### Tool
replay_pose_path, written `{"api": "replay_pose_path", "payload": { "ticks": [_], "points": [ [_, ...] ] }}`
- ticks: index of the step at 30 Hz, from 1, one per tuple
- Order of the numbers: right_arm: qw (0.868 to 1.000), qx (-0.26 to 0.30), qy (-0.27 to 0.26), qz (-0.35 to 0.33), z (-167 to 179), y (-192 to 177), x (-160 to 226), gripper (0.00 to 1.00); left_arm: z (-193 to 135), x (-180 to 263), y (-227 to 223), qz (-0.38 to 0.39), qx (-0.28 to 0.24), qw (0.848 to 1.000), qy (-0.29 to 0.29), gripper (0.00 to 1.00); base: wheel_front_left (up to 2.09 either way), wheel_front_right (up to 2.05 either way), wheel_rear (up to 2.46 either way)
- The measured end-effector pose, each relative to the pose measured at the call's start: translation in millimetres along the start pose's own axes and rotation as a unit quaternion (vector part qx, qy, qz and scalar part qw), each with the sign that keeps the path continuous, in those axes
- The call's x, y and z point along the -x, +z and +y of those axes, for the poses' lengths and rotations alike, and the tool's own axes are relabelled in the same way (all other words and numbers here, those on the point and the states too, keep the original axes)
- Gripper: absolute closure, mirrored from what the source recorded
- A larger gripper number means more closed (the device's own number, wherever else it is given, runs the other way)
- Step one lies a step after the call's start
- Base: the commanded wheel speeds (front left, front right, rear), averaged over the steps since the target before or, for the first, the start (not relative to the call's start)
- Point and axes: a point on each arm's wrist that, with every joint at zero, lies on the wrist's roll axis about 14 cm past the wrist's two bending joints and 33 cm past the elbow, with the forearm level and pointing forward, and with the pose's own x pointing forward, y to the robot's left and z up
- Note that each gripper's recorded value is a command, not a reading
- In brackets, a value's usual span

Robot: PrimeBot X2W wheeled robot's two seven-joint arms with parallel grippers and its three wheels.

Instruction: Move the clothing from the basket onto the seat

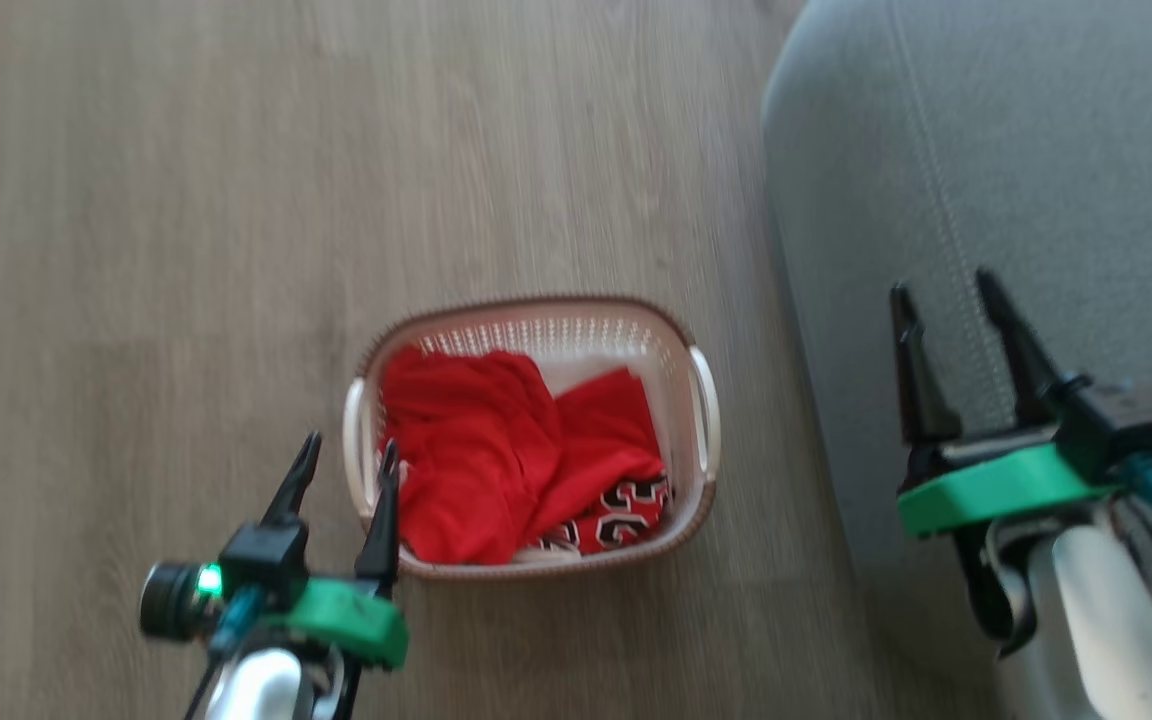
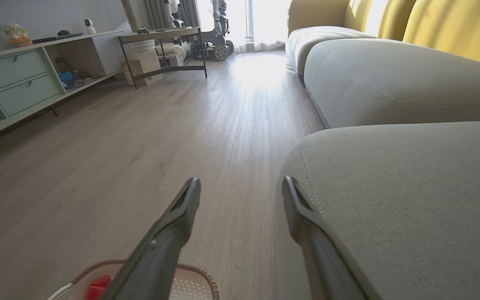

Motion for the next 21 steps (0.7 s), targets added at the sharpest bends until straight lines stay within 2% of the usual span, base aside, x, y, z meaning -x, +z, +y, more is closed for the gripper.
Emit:
{"api": "replay_pose_path", "payload": {
  "ticks": [9, 21],
  "points": [
    [0.999, 0.019, -0.023, -0.020, -23.4, -1.7, -35.3, 0.00, -22.0, -53.8, -67.6, 0.102, -0.003, 0.993, -0.065, 0.00, 0.00, 0.00, 0.00],
    [0.998, 0.038, -0.034, -0.026, -41.3, -18.2, -61.3, 0.00, -64.2, -88.5, -156.5, 0.226, -0.025, 0.960, -0.162, 0.00, 0.00, 0.00, 0.00]
  ]
}}
